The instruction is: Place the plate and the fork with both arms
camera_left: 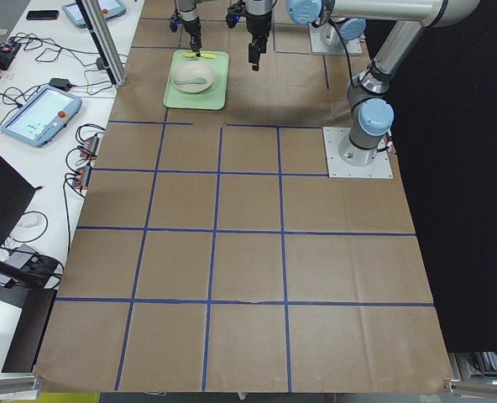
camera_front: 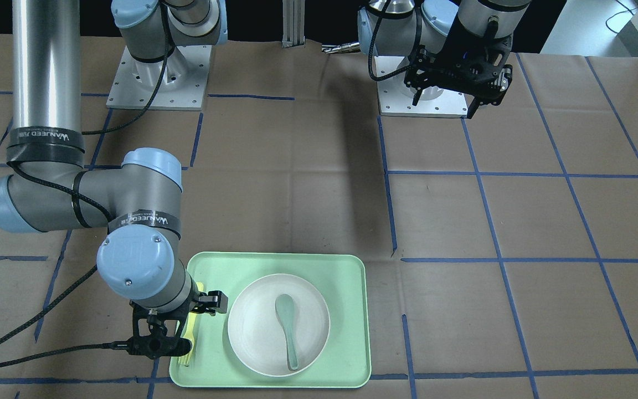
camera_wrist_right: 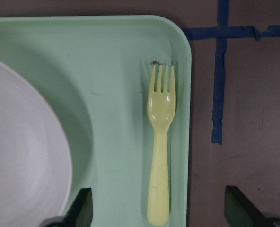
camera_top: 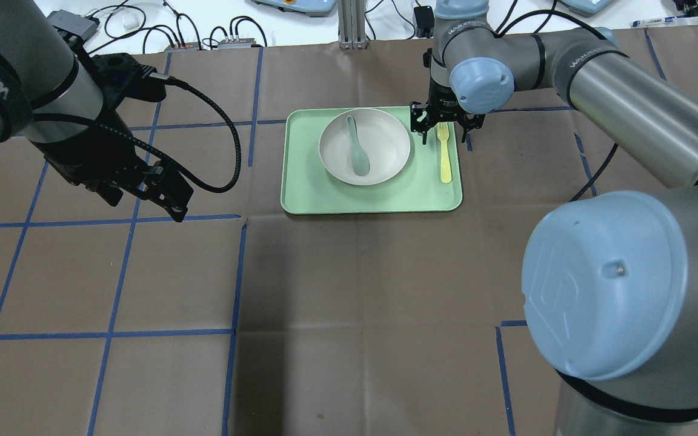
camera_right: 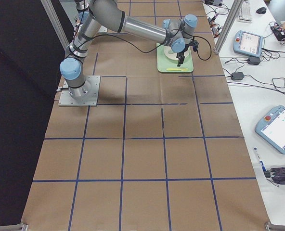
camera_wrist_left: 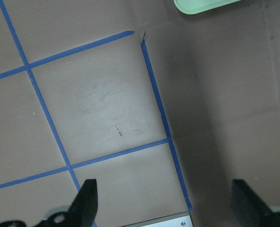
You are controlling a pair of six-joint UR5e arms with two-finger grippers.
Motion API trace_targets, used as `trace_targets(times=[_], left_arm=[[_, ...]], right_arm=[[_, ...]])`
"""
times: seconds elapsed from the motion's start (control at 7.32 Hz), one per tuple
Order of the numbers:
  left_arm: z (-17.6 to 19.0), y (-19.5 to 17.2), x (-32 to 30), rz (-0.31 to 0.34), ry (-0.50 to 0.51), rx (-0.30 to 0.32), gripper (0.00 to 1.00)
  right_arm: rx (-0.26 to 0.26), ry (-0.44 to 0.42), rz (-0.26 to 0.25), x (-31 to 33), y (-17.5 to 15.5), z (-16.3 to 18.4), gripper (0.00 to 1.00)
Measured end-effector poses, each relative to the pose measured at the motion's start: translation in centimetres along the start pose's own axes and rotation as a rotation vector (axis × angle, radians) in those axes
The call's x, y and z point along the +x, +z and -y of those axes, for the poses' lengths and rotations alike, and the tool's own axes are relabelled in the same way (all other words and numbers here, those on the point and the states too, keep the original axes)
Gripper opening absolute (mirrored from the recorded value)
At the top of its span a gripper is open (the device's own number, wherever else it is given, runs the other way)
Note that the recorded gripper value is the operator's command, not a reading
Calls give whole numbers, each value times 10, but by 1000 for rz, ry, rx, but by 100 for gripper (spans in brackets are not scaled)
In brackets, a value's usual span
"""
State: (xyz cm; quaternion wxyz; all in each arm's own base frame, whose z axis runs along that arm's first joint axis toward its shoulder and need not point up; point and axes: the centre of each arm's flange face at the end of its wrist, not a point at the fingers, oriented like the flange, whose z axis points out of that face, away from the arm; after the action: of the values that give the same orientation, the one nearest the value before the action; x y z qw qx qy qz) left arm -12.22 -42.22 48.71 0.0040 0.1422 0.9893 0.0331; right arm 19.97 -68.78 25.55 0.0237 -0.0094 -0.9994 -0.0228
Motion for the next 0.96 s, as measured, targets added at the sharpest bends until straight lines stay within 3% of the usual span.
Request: trace_targets(times=[0.55,0.96], left_arm=[[-1,0,0,0,1,1,100],[-2,-1,1,0,3,3,100]], right_arm=[[-13,-94,-7,43,-102,-67,100],[23,-86,0,66,-153,-172,100]])
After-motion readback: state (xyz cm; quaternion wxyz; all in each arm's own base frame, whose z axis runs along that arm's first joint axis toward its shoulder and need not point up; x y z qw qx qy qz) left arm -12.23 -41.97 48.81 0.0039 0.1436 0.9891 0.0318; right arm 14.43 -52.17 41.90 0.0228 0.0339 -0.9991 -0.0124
